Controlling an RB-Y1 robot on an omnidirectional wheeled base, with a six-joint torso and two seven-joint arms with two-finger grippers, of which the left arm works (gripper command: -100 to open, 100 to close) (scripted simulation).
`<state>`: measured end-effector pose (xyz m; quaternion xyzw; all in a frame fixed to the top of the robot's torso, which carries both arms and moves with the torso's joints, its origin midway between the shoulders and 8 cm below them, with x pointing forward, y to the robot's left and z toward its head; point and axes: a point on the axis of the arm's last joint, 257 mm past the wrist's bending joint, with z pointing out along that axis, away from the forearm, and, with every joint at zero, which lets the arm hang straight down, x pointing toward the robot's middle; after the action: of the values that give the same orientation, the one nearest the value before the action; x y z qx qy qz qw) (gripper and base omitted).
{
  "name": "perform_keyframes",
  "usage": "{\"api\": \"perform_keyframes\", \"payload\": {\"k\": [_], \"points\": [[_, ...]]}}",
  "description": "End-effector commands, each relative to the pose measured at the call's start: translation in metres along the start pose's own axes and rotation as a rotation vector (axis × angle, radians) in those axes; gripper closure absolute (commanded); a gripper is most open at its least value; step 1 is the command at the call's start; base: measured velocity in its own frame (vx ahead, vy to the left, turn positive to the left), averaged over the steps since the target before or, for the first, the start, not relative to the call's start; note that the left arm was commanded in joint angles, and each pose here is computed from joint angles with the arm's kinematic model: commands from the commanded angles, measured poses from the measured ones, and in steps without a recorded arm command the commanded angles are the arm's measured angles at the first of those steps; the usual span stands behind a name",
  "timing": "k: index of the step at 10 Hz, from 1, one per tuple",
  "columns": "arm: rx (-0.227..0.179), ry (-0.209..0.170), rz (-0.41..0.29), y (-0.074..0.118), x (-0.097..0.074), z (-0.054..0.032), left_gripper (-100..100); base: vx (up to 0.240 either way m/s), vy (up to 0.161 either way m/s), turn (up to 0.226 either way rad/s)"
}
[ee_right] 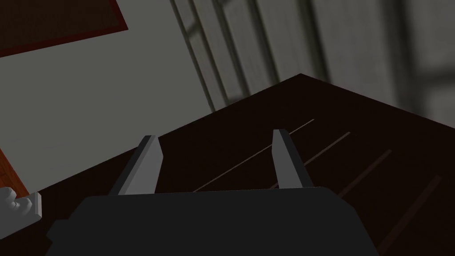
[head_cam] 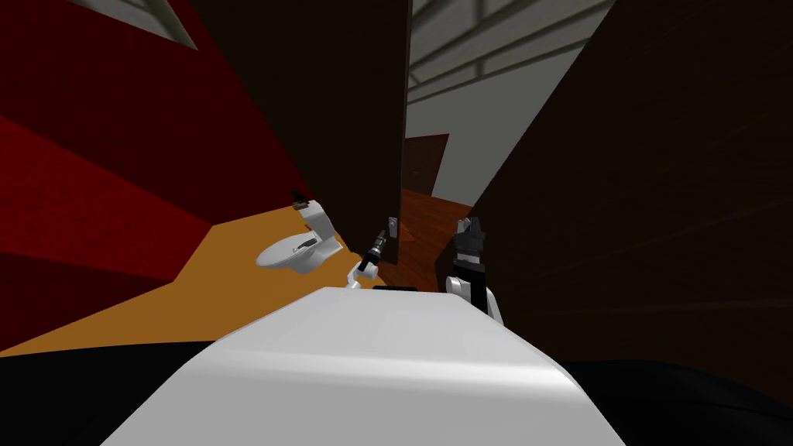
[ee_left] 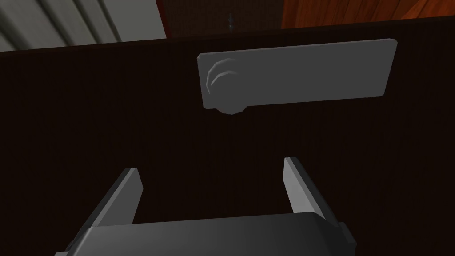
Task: Push the door open
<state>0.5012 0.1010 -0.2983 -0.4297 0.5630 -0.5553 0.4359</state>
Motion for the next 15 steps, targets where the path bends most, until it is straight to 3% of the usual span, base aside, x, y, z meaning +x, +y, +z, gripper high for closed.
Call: {"api": "perform_keyframes", "payload": {"k": [1,8,9,15], "points": [[0.002,-0.003,0.005,-0.0001,-0.0027,0.0011,-100,0.165,-0.046,-0.016],[0.01,-0.015,0.003,-0.0014,-0.0063,0.0068,-100,0.18,-0.052,-0.018],[0.01,-0.015,0.003,-0.0014,-0.0063,0.0068,100,-0.007,0.003,0.003],[0.0,-0.005,0.016,0.0034,-0.0038,0.0039,100,0.002,0.007,0.027]]}}
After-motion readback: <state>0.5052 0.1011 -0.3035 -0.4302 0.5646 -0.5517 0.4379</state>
